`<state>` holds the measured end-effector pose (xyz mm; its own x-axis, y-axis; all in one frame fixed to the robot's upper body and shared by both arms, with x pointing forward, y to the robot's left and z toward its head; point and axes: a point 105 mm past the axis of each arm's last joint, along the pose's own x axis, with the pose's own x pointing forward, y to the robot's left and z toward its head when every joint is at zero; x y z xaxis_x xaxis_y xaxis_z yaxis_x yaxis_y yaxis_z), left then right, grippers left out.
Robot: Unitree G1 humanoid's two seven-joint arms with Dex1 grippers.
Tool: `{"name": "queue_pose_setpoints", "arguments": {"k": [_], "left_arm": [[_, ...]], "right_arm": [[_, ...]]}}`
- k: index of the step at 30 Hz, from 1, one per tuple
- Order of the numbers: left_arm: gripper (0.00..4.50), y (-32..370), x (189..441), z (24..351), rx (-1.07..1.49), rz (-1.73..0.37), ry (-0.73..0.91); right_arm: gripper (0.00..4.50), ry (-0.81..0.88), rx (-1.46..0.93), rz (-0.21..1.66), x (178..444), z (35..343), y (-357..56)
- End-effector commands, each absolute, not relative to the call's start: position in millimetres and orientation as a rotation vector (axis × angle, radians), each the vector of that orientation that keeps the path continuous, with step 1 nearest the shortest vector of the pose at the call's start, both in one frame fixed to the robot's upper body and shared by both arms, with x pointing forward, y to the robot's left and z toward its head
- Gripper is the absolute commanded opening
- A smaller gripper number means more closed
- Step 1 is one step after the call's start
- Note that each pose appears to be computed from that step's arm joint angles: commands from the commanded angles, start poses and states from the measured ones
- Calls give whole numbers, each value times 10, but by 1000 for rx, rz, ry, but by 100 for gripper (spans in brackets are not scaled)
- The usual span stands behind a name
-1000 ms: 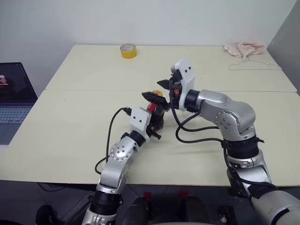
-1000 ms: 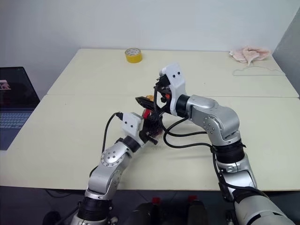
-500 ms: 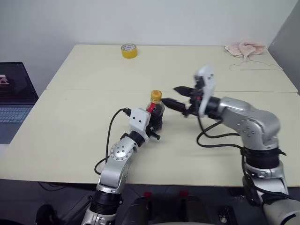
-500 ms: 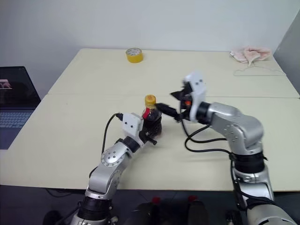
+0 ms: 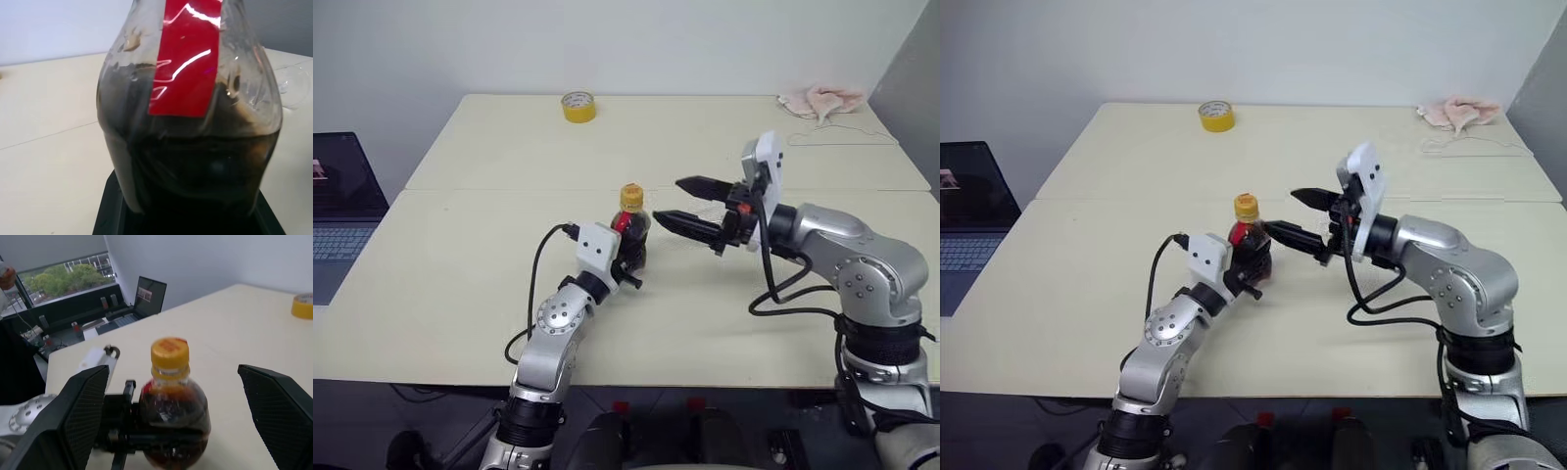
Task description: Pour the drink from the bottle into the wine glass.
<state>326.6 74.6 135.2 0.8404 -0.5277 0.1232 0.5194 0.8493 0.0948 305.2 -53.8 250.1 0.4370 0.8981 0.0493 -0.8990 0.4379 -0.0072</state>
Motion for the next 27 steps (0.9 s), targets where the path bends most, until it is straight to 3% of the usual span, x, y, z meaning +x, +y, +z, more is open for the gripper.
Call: {"name": "queue_pose_setpoints", "arguments": {"k": [1, 27], "left_arm": [[87, 714, 3232, 1586, 71, -563, -249], [85, 683, 3208, 1568, 70, -562, -249]], "right_arm": [[450, -93, 27, 1086, 3101, 2607, -441], [450, -54, 20, 1079, 3255, 2498, -106]]}}
